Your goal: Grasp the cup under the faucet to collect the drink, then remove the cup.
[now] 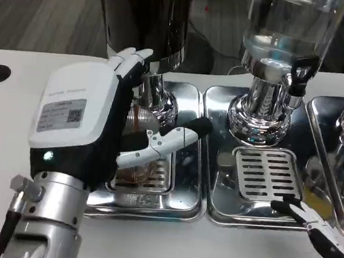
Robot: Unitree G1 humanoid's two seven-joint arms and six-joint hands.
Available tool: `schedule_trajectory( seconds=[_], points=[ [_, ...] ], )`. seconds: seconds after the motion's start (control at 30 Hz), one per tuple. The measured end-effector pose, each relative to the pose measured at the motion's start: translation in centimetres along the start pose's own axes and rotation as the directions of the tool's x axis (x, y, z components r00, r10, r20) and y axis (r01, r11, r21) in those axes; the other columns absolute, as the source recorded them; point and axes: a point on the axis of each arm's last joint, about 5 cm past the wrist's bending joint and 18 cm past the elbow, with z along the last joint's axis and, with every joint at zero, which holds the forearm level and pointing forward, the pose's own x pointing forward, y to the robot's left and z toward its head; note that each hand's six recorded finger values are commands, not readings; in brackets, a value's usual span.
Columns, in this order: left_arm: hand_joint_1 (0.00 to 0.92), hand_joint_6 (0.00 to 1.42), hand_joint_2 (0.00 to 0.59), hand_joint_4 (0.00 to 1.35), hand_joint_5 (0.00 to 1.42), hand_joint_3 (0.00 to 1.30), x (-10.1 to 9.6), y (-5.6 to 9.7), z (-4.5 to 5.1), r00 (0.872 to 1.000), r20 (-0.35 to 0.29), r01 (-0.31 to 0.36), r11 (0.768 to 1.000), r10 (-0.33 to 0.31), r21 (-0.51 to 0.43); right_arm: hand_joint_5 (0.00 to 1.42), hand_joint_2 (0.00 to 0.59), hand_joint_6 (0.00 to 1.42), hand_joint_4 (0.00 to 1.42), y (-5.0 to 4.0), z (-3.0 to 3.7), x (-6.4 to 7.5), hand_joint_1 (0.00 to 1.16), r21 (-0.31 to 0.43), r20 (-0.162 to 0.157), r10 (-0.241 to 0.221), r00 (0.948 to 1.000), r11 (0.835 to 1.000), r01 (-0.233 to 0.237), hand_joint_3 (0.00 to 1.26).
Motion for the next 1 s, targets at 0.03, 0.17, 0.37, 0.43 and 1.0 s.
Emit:
schedule_trajectory(
  seconds=[0.03,0.17,0.37,0.43,1.0],
  points=[
    [0.075,0.84,0.058,0.20,0.64,0.26,-0.01,0.00,0.00,1.000,0.000,0.000,1.000,0.000,0.000,0.04,0.371,0.00,0.07,0.00,0.00,-0.01,0.47,0.000,0.000,0.000,1.0000,1.000,0.000,0.18],
    [0.075,0.84,0.058,0.20,0.64,0.26,-0.03,-0.01,-0.01,1.000,0.001,0.000,1.000,0.000,0.000,0.04,0.371,0.00,0.07,0.01,0.02,-0.03,0.47,0.000,0.002,0.000,1.0000,1.000,0.000,0.18],
    [0.075,0.84,0.058,0.19,0.64,0.26,-0.08,-0.04,0.00,1.000,0.001,0.000,1.000,0.000,-0.003,0.04,0.371,0.00,0.07,-0.01,0.05,-0.01,0.47,0.001,0.004,0.001,1.0000,1.000,-0.001,0.18],
    [0.075,0.84,0.058,0.19,0.64,0.25,-0.09,-0.05,0.01,1.000,0.000,0.000,1.000,0.000,-0.004,0.04,0.371,0.00,0.07,-0.01,0.06,-0.02,0.47,0.001,0.004,0.001,1.0000,1.000,-0.001,0.18],
    [0.087,0.84,0.056,0.19,0.64,0.25,-0.24,-0.09,0.01,1.000,0.000,-0.002,1.000,0.002,-0.010,0.04,0.371,0.00,0.07,-0.04,0.26,-0.02,0.47,-0.001,0.012,0.006,0.9999,1.000,-0.006,0.18]
  ],
)
